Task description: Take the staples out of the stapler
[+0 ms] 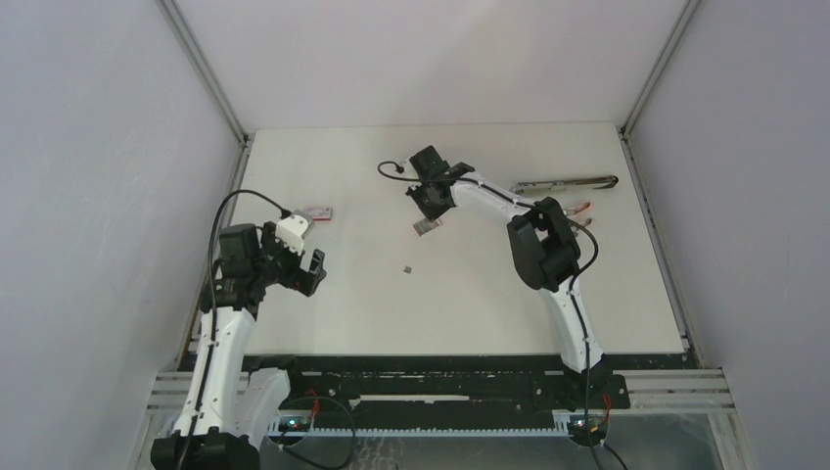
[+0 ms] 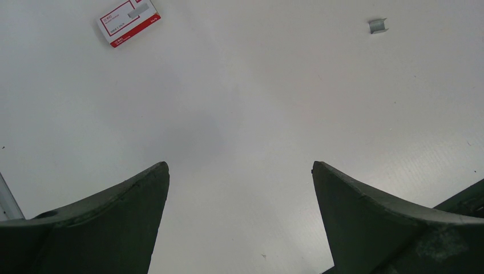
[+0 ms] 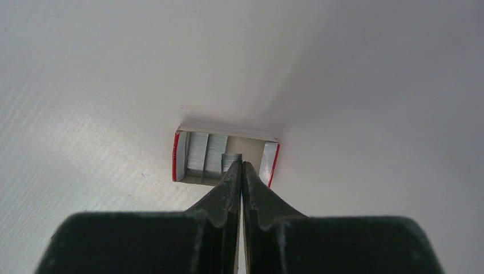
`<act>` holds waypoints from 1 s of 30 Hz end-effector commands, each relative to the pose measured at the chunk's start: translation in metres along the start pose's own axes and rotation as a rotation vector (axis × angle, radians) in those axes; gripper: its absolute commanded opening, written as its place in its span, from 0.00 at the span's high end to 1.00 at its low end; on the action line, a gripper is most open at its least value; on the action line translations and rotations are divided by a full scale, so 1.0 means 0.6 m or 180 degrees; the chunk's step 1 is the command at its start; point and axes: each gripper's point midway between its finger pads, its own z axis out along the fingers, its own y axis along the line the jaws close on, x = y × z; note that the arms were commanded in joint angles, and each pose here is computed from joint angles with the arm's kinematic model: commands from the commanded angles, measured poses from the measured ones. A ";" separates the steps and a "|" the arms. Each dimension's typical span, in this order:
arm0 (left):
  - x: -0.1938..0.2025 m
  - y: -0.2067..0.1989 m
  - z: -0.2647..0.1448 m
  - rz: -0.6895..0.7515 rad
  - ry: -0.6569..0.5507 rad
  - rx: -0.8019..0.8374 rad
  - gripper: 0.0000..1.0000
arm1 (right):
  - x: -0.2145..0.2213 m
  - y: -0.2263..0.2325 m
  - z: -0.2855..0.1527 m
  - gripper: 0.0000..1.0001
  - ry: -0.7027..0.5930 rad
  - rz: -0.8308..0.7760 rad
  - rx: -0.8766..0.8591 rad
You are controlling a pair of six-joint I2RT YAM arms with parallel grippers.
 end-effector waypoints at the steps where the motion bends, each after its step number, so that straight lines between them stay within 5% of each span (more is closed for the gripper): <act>1: 0.000 0.003 0.003 0.0004 -0.0064 -0.0020 0.00 | -0.024 -0.005 0.000 1.00 -0.0135 0.0042 0.0099; 30: -0.001 0.003 0.003 0.0014 -0.0070 -0.0027 0.00 | -0.023 -0.003 0.024 1.00 -0.0139 0.0091 0.0165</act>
